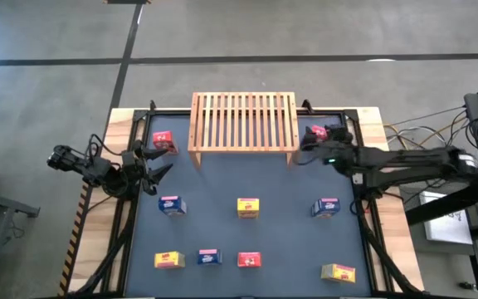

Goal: Stack cereal on shelf
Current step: Put the top right red cereal box on the shelf

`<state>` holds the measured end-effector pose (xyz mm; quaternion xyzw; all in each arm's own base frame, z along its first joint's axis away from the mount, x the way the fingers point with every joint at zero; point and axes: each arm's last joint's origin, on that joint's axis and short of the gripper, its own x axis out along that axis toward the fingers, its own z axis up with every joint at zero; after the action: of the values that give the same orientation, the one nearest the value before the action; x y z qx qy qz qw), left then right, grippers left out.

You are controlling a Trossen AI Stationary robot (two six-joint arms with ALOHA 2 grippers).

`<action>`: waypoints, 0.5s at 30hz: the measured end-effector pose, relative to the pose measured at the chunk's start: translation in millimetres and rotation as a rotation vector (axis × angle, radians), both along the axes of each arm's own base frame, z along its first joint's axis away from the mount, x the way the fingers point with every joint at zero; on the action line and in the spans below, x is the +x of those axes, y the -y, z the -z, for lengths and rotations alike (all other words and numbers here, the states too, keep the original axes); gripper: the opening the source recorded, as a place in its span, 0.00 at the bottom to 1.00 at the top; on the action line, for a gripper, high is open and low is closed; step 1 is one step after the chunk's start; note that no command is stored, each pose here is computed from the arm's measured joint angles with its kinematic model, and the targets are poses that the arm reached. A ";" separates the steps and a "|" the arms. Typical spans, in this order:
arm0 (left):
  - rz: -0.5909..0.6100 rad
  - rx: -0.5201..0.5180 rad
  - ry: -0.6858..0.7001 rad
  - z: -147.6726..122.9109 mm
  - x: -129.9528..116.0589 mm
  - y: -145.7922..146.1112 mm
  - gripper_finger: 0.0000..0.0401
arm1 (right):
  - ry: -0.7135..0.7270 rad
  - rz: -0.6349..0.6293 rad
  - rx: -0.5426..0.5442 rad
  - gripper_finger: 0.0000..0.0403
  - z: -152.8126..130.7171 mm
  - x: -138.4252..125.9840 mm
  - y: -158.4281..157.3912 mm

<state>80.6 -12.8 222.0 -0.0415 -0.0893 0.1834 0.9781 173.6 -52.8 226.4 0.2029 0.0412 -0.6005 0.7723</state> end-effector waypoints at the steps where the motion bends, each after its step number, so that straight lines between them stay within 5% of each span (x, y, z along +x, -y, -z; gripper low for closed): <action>1: 0.000 0.000 0.000 0.0 0.0 0.0 0.63 | -0.041 0.010 -0.012 0.91 1.0 4.0 1.0; 10: 0.001 0.000 0.000 0.0 0.0 0.0 0.63 | -0.228 -0.003 -0.072 0.91 -8.0 40.0 3.3; 15: 0.001 0.001 -0.002 0.1 0.1 0.1 0.63 | -0.303 0.050 -0.066 0.93 -9.9 38.9 -1.6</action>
<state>80.6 -12.8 221.8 -0.0410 -0.0886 0.1831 0.9782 212.5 -51.3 236.3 0.0855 0.1326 -0.6442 0.7484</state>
